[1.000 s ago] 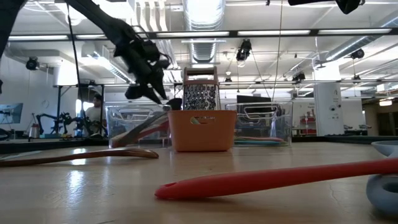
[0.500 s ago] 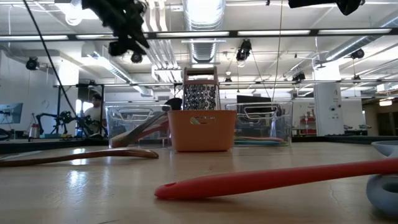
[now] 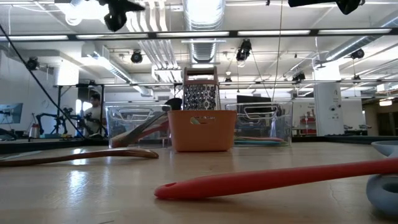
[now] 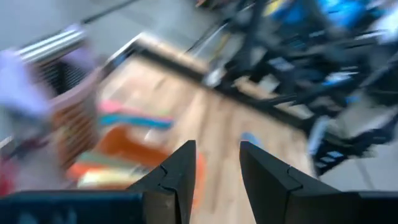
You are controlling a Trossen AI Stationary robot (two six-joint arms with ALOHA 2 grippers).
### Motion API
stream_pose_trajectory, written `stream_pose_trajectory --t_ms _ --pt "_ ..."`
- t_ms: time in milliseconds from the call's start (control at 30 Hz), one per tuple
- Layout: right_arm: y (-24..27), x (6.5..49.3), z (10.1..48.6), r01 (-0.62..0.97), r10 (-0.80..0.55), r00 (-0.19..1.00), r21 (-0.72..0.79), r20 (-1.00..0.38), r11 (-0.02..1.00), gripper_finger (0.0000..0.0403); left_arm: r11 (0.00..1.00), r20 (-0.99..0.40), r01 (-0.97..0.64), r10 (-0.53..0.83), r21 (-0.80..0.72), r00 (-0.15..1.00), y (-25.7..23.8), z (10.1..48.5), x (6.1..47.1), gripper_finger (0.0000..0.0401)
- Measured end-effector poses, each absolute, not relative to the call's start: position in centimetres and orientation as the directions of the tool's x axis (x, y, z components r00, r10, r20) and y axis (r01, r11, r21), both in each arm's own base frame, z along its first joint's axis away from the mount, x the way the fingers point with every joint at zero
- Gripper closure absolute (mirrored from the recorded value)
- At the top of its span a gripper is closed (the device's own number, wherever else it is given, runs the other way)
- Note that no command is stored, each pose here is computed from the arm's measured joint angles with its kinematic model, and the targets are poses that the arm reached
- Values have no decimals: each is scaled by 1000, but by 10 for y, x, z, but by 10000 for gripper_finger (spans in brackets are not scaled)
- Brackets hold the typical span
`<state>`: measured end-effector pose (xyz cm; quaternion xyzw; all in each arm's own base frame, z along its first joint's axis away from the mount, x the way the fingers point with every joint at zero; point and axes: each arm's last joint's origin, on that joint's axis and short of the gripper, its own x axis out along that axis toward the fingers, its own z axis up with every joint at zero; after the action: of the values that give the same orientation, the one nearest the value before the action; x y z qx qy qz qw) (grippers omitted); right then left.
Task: Pick & Place Kitchen Items
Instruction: Put the red spatula into the right transparent bin
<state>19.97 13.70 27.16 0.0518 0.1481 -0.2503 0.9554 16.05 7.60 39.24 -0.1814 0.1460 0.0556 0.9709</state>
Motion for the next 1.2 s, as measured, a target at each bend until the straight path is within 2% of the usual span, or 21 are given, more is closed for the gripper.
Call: stream_pose_trajectory --t_ms 200,400,533,667,767,900,1200 --pt "137 200 271 493 -463 831 24 -309 870 321 953 -21 111 -122 -280 992 38 379 158 275" --pt "137 200 271 493 -463 831 24 -309 870 333 928 234 338 -299 -153 925 8 358 154 275" --pt "137 200 273 491 -465 831 10 -306 871 339 897 329 424 -366 -124 871 -3 335 158 275" --pt "137 200 275 507 -485 827 5 -285 862 338 857 412 479 -374 -188 831 -5 321 162 275" --pt "137 201 275 505 -483 827 3 -287 863 335 843 410 491 -377 -221 831 -6 317 163 277" --pt "137 200 275 503 -481 828 2 -289 864 331 867 354 480 -410 -136 841 -15 304 165 293" --pt "137 200 274 501 -479 828 2 -291 865 326 954 314 300 -287 8 905 -43 293 164 334"
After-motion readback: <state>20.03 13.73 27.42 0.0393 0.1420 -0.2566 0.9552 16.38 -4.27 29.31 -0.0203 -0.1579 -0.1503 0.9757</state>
